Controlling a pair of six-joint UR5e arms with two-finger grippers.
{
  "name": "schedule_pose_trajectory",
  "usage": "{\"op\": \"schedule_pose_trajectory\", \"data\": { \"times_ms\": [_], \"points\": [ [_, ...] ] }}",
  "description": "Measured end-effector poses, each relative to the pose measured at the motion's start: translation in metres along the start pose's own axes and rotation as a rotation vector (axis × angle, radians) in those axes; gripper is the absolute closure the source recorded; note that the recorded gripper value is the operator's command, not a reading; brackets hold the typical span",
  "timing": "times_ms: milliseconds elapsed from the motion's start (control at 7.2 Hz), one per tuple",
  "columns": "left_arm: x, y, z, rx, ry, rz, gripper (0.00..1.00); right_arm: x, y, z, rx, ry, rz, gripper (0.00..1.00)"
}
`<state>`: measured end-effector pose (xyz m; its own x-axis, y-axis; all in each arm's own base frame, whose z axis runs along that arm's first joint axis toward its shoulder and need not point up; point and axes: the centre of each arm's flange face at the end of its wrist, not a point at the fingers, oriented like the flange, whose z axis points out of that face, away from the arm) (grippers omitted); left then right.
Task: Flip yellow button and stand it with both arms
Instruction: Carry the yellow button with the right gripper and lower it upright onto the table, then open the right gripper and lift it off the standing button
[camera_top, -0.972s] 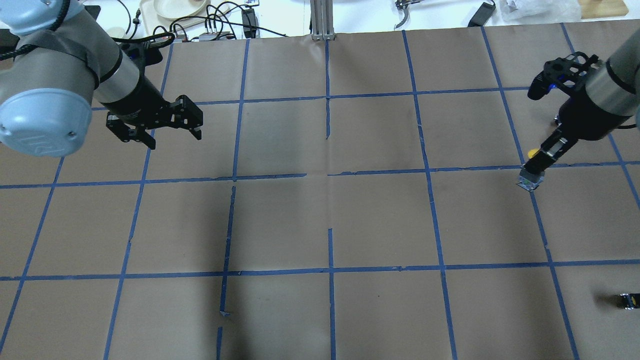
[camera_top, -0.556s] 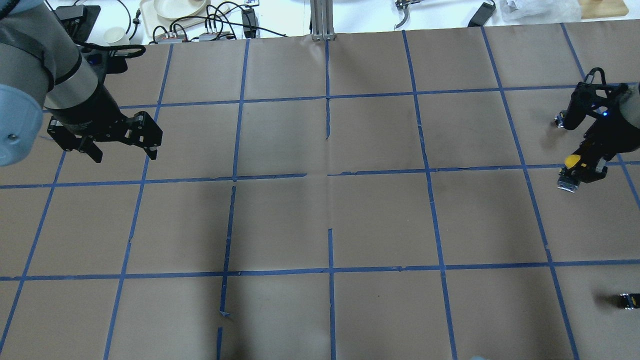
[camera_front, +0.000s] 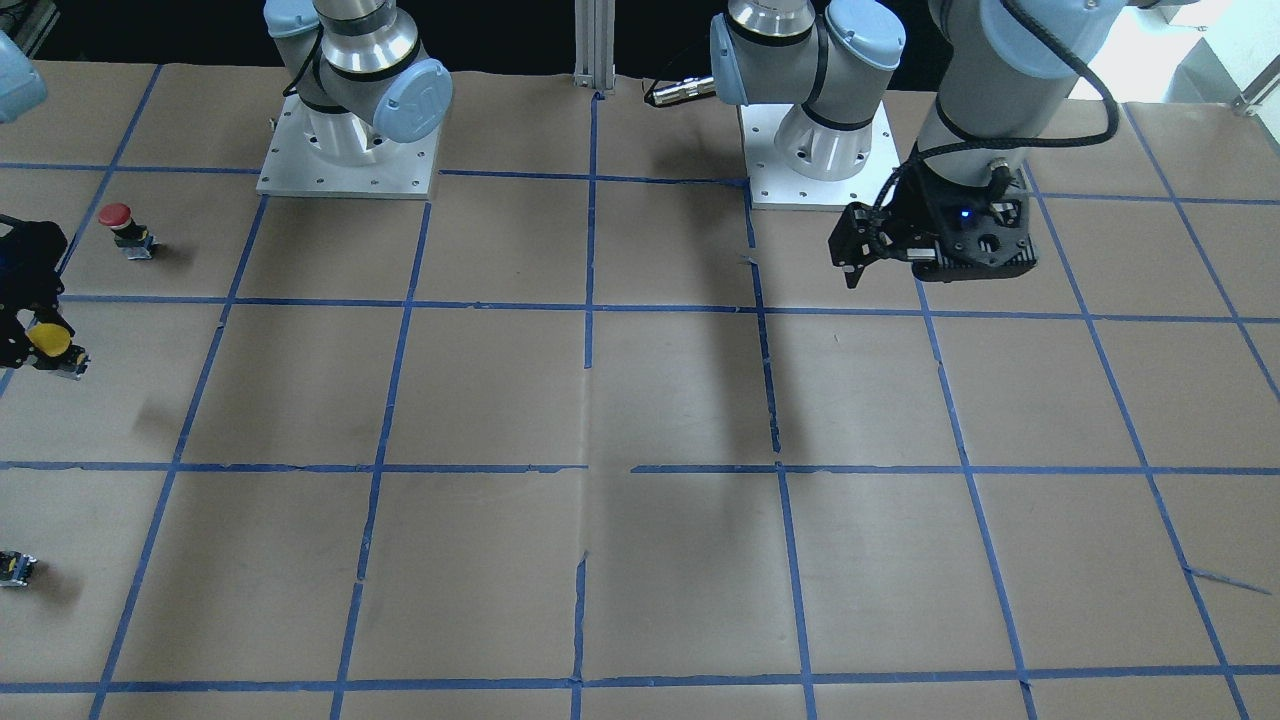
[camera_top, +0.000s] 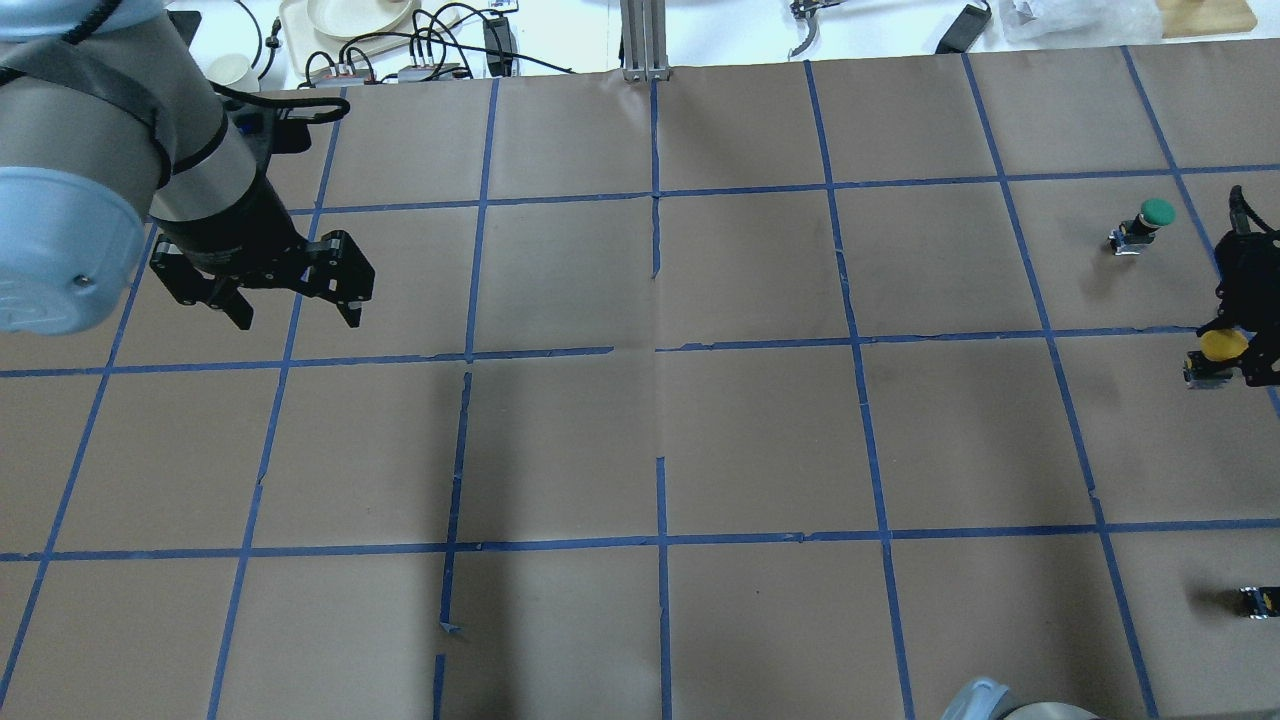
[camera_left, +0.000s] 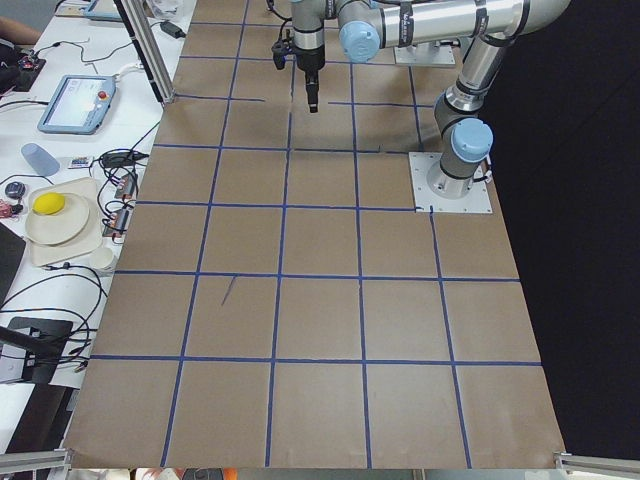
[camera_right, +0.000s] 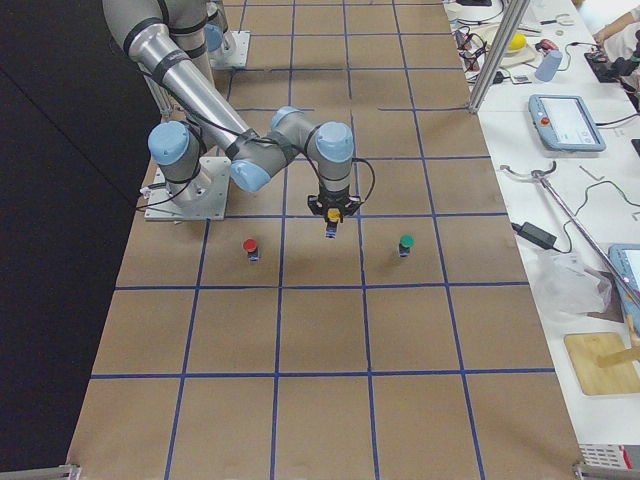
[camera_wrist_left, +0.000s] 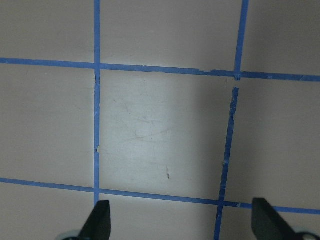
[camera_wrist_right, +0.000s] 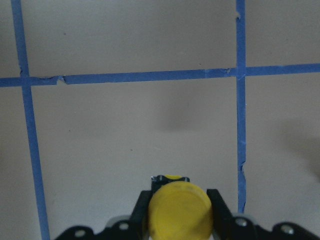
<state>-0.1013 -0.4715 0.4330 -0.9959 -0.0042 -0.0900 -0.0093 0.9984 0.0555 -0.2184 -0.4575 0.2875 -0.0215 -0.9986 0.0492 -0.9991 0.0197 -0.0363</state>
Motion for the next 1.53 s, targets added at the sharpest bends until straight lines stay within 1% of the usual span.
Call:
{"op": "schedule_pose_trajectory", "data": {
  "times_ms": [278, 417, 556, 694, 833, 1111, 1250, 1528],
  "points": [
    [0.016, 0.009, -0.012, 0.02, 0.01, 0.042, 0.0, -0.011, 0.034, 0.029, 0.104, 0.024, -0.022, 0.74],
    [0.017, 0.01, -0.018, 0.013, 0.022, 0.047, 0.0, -0.014, 0.043, 0.041, 0.134, 0.022, -0.02, 0.73],
    [0.019, 0.011, -0.024, 0.008, 0.044, 0.048, 0.0, -0.018, 0.049, 0.048, 0.151, 0.021, -0.011, 0.67],
    [0.02, 0.012, -0.027, 0.004, 0.064, 0.048, 0.0, -0.021, 0.055, 0.052, 0.161, 0.018, 0.0, 0.41],
    [0.02, 0.012, -0.027, -0.002, 0.076, 0.047, 0.0, -0.024, 0.06, 0.057, 0.171, 0.011, 0.014, 0.0],
    [0.021, 0.012, -0.024, -0.009, 0.082, 0.046, 0.0, -0.026, 0.065, 0.068, 0.189, -0.007, 0.04, 0.0],
    [0.021, 0.013, -0.024, -0.008, 0.079, 0.047, 0.0, -0.026, 0.065, 0.067, 0.187, -0.007, 0.06, 0.0],
    [0.02, 0.01, -0.025, 0.0, 0.072, 0.046, 0.0, -0.019, 0.066, 0.046, 0.162, 0.007, 0.13, 0.0]
  ]
}}
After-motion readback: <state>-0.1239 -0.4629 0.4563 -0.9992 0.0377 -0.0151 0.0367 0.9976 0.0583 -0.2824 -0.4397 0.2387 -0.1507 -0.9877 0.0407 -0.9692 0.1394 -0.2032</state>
